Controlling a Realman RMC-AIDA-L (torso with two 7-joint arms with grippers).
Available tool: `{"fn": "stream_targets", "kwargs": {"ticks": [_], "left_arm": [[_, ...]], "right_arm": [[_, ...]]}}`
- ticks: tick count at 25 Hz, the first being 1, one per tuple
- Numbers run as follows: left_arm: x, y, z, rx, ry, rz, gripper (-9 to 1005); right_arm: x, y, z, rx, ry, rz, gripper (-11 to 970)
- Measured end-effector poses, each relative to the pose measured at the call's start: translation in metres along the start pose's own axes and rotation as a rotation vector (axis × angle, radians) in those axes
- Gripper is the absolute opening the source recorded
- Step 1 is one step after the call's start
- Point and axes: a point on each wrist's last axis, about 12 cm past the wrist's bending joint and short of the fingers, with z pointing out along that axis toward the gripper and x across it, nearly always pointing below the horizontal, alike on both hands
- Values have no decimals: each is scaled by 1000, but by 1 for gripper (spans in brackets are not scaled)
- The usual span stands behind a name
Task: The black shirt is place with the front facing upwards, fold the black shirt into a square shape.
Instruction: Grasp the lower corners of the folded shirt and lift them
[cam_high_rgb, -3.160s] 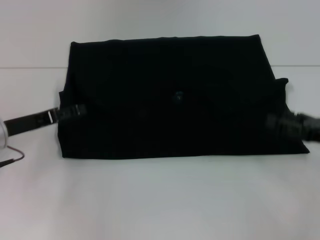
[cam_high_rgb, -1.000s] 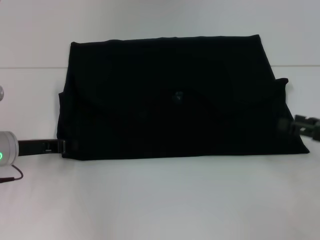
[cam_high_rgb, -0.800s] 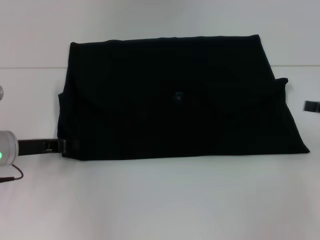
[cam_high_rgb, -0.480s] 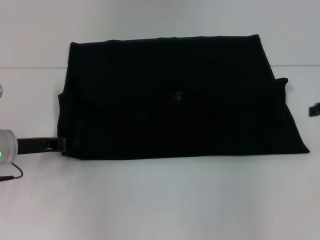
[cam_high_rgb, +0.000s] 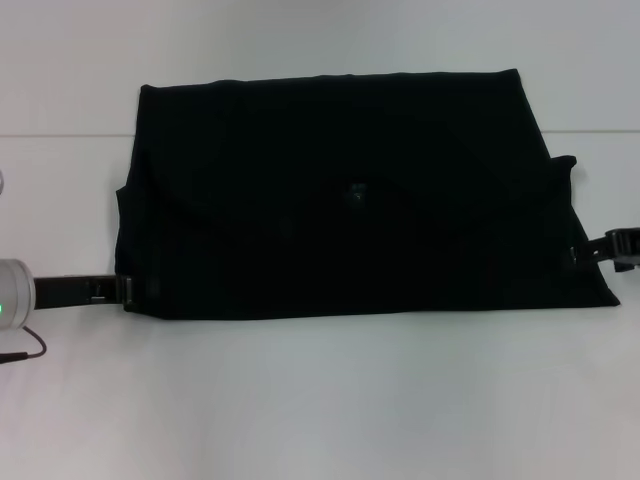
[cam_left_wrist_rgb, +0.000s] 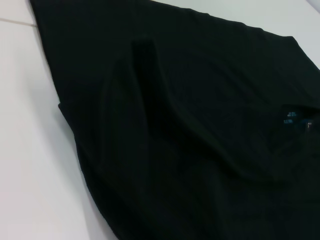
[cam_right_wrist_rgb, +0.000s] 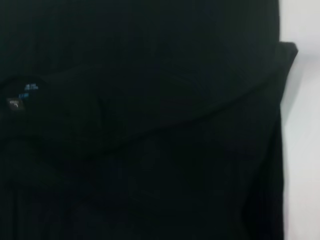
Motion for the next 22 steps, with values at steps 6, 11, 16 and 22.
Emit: {"fn": "stream_targets", "kwargs": {"ticks": [6, 11, 16, 22], "left_arm": [[1, 0, 0, 2, 1, -1, 44], [1, 0, 0, 5, 3, -3, 43], [0, -1, 0, 9, 4, -1, 42], [0, -2, 0, 10, 4, 0, 41]], "right_arm": [[5, 7, 11, -14, 5, -21, 915], [7, 12, 15, -22, 11, -48, 870], [10, 12, 18, -5, 23, -75, 824], [11, 11, 19, -2, 27, -81, 744]]}}
